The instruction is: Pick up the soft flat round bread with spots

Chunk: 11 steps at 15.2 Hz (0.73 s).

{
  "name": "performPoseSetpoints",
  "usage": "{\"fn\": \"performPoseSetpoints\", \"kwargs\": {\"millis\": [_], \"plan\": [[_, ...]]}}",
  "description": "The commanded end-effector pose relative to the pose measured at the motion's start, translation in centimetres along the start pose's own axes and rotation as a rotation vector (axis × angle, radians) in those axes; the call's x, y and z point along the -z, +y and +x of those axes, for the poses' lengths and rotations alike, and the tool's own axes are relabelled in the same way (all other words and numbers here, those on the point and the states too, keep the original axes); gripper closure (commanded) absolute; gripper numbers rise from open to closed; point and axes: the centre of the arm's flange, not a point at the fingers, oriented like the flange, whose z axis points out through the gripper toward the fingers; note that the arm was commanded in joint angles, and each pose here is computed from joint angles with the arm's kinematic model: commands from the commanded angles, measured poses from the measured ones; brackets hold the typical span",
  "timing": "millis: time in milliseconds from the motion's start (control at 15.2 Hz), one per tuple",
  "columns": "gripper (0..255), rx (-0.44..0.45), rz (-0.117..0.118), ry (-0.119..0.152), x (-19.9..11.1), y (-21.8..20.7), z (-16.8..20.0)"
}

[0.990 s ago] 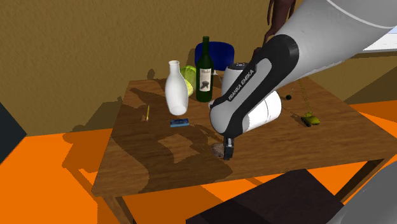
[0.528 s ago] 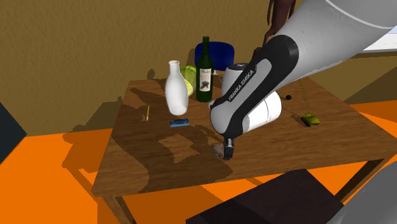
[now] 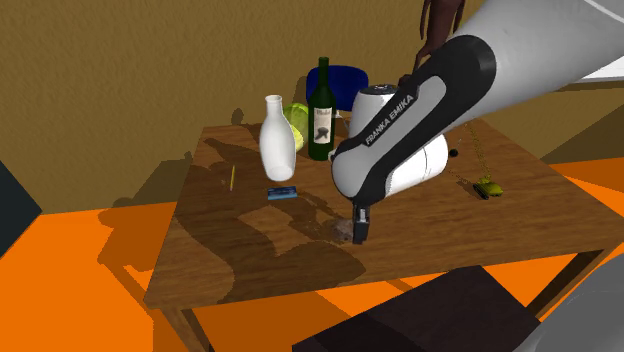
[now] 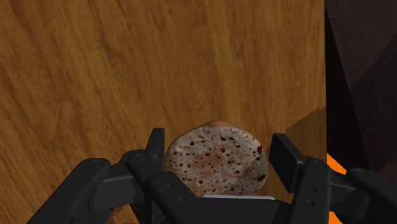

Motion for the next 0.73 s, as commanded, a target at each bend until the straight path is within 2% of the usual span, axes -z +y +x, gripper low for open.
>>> {"fn": "performPoseSetpoints", "kwargs": {"millis": [0,528,660], "plan": [[255,0.000,0.000,0.000,1.1,0.0,0.0],[255,0.000,0.000,0.000,5.3,0.1,0.1],[255,0.000,0.000,0.000,5.4,0.1,0.1]]}}
